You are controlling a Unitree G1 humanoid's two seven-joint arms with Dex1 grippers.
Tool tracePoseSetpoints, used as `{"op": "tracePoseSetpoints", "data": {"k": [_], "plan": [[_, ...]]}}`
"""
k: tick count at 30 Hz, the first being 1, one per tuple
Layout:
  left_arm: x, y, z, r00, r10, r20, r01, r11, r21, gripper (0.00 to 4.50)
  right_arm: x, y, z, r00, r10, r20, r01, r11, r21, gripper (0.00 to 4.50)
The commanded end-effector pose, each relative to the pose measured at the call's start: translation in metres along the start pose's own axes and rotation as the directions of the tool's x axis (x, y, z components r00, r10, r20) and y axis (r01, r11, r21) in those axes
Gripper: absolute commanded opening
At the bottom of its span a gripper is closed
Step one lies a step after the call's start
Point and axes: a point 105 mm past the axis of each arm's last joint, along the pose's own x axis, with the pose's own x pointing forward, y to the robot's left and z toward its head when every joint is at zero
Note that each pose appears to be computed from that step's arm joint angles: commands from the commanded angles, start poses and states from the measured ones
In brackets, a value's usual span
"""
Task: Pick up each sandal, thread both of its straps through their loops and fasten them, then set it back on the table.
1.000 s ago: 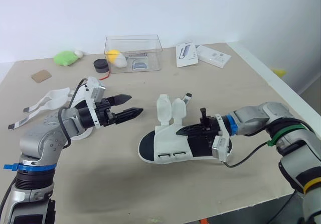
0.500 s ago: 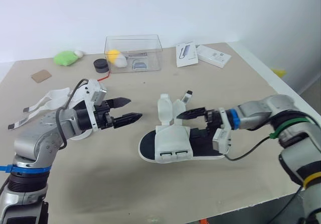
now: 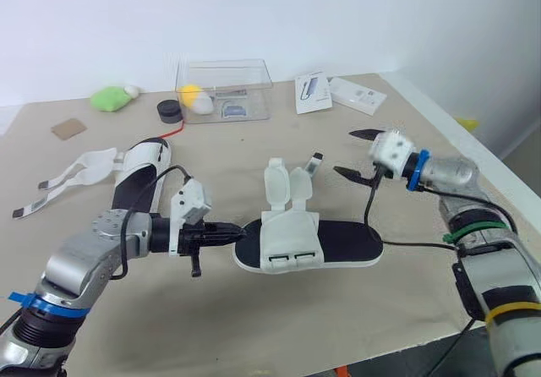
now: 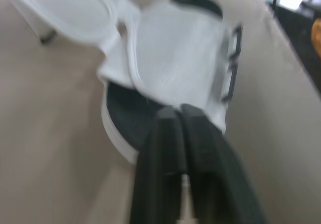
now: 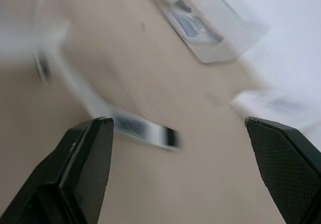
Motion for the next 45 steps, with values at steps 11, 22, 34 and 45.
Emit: {"op": "tracePoseSetpoints", "data": {"k": [11, 22, 34, 45], "plan": [[0.023, 0.005, -0.016, 1.000, 0.022, -0.021, -0.022, 1.000, 0.022, 0.14, 0.007, 0.023, -0.003, 1.000, 0.011, -0.018, 0.014, 0.242, 0.970, 4.50], [0.021, 0.005, -0.013, 0.999, 0.032, -0.011, -0.031, 0.999, 0.031, 0.14, 0.049, 0.042, -0.023, 0.998, -0.015, -0.056, 0.057, 0.130, 0.990, 4.50], [0.019, 0.007, -0.011, 0.999, 0.042, -0.006, -0.042, 0.998, 0.036, 0.00, 0.068, 0.036, -0.033, 0.989, -0.118, -0.089, 0.105, 0.140, 0.985, 2.41], [0.019, 0.009, -0.012, 0.999, 0.045, -0.005, -0.045, 0.998, 0.035, 0.00, 0.066, 0.030, 0.004, 0.994, -0.060, 0.090, -0.044, 0.538, 0.842, 0.05]]}}
